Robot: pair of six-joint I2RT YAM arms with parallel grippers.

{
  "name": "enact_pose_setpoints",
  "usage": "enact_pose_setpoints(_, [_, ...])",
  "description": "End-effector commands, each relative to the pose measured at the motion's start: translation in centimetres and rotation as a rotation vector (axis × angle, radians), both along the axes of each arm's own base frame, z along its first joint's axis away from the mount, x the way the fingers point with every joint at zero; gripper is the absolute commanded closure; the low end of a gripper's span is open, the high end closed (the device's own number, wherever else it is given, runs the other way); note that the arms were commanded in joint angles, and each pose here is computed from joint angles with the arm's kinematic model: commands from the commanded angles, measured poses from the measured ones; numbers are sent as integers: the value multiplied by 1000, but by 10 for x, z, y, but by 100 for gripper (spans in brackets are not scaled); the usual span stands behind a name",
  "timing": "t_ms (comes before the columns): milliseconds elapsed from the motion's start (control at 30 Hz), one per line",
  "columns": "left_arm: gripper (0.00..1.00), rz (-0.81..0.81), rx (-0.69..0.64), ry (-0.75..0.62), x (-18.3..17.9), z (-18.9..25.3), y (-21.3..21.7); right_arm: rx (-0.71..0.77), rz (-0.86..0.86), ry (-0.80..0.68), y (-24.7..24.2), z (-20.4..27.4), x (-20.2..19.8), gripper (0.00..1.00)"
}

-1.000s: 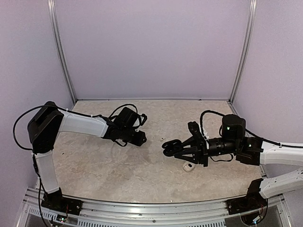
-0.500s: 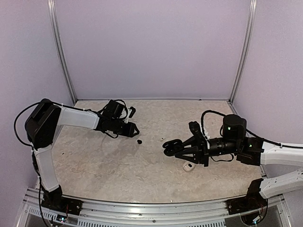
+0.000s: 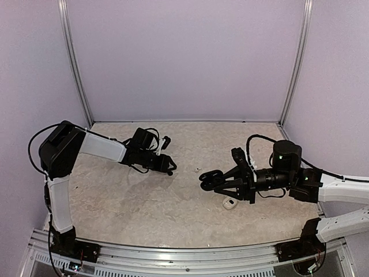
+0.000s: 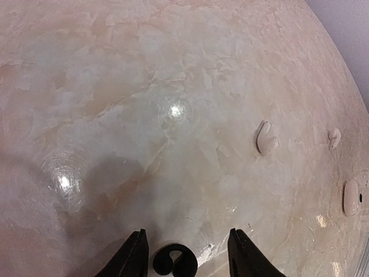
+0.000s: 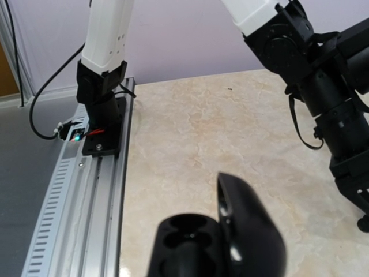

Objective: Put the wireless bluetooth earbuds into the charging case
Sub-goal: Move the left earbud to the center of the board.

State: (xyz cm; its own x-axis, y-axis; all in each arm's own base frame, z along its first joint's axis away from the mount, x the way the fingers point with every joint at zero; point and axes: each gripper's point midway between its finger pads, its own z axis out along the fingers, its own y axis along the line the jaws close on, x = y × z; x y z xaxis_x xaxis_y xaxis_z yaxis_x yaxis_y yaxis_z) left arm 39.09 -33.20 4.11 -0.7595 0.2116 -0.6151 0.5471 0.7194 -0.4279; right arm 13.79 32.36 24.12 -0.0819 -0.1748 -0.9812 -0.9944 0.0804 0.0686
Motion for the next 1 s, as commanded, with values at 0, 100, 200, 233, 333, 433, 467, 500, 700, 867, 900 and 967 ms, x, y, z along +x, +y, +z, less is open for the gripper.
enact_pose_setpoints(0, [52, -12, -10, 36, -10, -14, 1, 7, -12, 4, -3, 0, 1, 100])
enact_pose_setpoints(100, [53, -10, -7, 59, -23, -19, 6, 7, -15, 3, -3, 1, 2, 100])
enact_pose_setpoints(200, [53, -14, -6, 73, -36, -20, 10, 5, -16, 4, -3, 0, 2, 100])
enact_pose_setpoints(233, [54, -20, -2, 75, -41, -21, 10, 4, -16, 5, -3, -1, 2, 100])
enact_pose_setpoints(333, [54, -52, -12, 62, -56, -14, 2, 2, -15, 5, -3, -2, 2, 100])
enact_pose_setpoints(433, [54, -110, -32, 38, -71, -2, -13, 3, -12, 6, -2, -2, 3, 100])
enact_pose_setpoints(467, [54, -136, -38, 24, -76, 3, -19, 4, -9, 6, -1, -2, 2, 100])
enact_pose_setpoints(500, [54, -160, -44, 16, -82, 6, -25, 3, -8, 7, -1, -3, 2, 100])
enact_pose_setpoints(700, [54, -169, -72, -9, -82, 22, -29, 2, -10, 6, -1, -2, 2, 100])
enact_pose_setpoints(867, [57, -64, -70, -84, -61, 39, -6, 0, -16, 5, -3, -2, 2, 100])
enact_pose_setpoints(900, [58, -44, -70, -100, -55, 44, -1, 0, -19, 5, -3, -1, 3, 100])
enact_pose_setpoints(967, [59, -30, -59, -117, -49, 44, 5, 0, -19, 6, -3, -2, 3, 100])
